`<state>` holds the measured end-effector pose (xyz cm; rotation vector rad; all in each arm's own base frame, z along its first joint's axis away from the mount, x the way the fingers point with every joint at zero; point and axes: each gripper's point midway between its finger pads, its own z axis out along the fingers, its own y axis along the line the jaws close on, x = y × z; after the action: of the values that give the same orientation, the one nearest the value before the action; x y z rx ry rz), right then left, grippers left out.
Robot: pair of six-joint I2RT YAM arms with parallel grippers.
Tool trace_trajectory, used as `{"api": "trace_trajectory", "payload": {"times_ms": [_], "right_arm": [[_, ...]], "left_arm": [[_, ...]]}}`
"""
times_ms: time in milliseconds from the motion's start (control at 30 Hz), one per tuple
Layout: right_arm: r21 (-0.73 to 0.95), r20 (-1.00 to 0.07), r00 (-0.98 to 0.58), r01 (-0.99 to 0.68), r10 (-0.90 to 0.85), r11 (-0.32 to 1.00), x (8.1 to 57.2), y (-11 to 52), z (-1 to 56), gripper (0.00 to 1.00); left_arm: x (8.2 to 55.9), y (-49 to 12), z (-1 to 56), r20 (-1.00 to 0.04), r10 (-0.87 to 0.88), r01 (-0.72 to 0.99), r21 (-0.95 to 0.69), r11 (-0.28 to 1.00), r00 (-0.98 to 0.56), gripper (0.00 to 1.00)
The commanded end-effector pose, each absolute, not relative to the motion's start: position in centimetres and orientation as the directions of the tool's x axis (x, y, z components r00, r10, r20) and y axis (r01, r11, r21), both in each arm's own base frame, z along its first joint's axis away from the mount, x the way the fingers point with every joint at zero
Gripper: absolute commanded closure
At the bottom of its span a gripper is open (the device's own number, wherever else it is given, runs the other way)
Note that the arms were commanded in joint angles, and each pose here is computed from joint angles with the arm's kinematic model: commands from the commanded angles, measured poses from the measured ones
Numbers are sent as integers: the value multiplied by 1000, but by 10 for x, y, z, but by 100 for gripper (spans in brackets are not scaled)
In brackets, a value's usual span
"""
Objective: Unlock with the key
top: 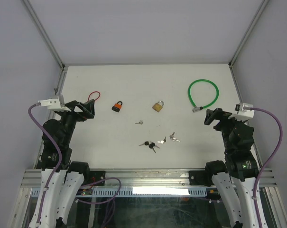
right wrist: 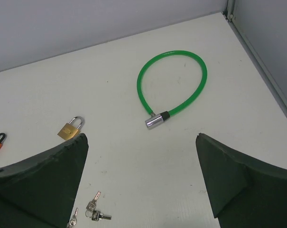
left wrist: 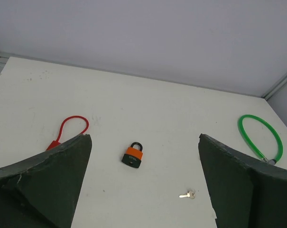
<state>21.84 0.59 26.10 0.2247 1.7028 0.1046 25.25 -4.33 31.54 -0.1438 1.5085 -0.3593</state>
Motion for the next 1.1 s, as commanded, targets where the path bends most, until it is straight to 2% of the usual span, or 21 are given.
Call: {"api": "trace_trajectory", "payload": {"times_ms": [0,367,633,833,933,1067], "right_arm": [[228,-973,-35,56,230,972,218,8,291,0],[253,-967,-7,-9,253,967,210,17,298,0],[330,-942,13,-144,335,933,204,41,305,0],[338,-941,-86,-177,328,924,207,55,292,0],[340,-940,-90,-231,328,912,203,66,294,0],[329,-944,-84,-244,318,912,199,67,297,0]], "left_arm": [[258,-40,325,-943,-327,138,-317,938,58,1],[288,-48,298,-945,-312,117,-323,939,-99,1],[322,-39,247,-901,-309,-30,-316,948,-305,1],[350,-20,213,-855,-242,-138,-201,970,-459,1],[362,-13,200,-836,-189,-135,-139,981,-515,1],[377,-3,171,-753,-126,-113,-69,991,-646,1]]}}
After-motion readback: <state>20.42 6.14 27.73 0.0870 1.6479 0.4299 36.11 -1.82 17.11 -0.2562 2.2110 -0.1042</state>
